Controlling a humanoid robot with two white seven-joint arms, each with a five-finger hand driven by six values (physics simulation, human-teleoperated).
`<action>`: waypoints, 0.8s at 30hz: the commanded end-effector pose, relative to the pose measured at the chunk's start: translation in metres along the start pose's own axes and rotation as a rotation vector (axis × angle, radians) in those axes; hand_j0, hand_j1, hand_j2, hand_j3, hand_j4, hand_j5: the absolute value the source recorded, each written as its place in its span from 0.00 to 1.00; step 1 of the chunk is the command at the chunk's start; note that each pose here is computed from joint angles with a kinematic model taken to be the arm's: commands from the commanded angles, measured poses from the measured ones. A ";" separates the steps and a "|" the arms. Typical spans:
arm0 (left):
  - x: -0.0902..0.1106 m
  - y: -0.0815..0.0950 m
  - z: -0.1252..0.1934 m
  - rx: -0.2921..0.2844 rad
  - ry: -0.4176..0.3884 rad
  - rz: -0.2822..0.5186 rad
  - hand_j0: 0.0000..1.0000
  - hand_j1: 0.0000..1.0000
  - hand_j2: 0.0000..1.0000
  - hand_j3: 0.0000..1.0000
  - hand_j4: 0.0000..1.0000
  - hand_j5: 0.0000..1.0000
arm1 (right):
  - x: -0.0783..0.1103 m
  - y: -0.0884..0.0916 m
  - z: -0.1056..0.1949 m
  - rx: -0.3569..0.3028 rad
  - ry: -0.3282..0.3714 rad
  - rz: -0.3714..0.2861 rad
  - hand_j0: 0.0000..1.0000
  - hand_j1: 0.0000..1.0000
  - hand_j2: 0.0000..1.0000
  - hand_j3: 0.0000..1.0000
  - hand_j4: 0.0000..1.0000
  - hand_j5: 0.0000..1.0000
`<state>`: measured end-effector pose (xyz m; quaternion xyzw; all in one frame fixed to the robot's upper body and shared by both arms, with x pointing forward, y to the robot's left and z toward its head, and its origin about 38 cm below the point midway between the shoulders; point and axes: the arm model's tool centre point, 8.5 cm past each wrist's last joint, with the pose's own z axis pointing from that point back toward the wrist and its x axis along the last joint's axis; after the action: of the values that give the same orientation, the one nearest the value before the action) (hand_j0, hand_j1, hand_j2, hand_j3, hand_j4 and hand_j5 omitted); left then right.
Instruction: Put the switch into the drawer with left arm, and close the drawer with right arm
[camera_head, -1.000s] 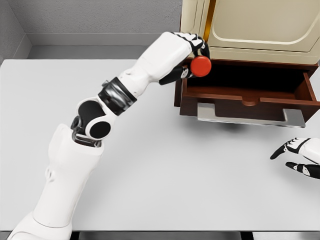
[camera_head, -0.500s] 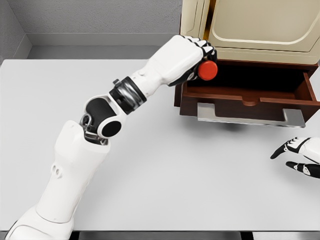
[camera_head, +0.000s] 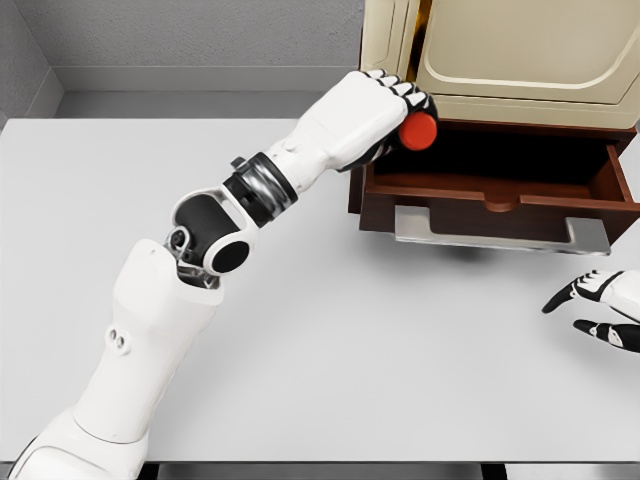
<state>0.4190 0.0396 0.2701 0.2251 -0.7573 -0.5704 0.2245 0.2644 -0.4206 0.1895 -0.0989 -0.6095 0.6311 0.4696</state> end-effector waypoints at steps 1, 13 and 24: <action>0.000 0.000 0.000 -0.001 0.007 0.001 0.63 0.63 0.63 0.63 0.63 0.63 | 0.000 -0.004 0.001 -0.013 -0.001 -0.009 0.60 0.60 0.60 0.60 0.60 0.60; 0.006 -0.004 -0.003 -0.009 -0.011 -0.005 0.68 0.68 0.68 0.68 0.68 0.68 | 0.000 -0.005 0.000 -0.018 -0.003 -0.008 0.60 0.60 0.60 0.60 0.60 0.60; 0.008 -0.004 -0.002 -0.005 0.015 0.010 0.61 0.61 0.61 0.61 0.61 0.61 | 0.000 -0.005 0.000 -0.018 -0.003 -0.008 0.60 0.60 0.60 0.60 0.60 0.60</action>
<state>0.4143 0.0323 0.2654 0.2248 -0.7534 -0.5719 0.2339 0.2661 -0.4216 0.1935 -0.1007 -0.6148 0.6259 0.4692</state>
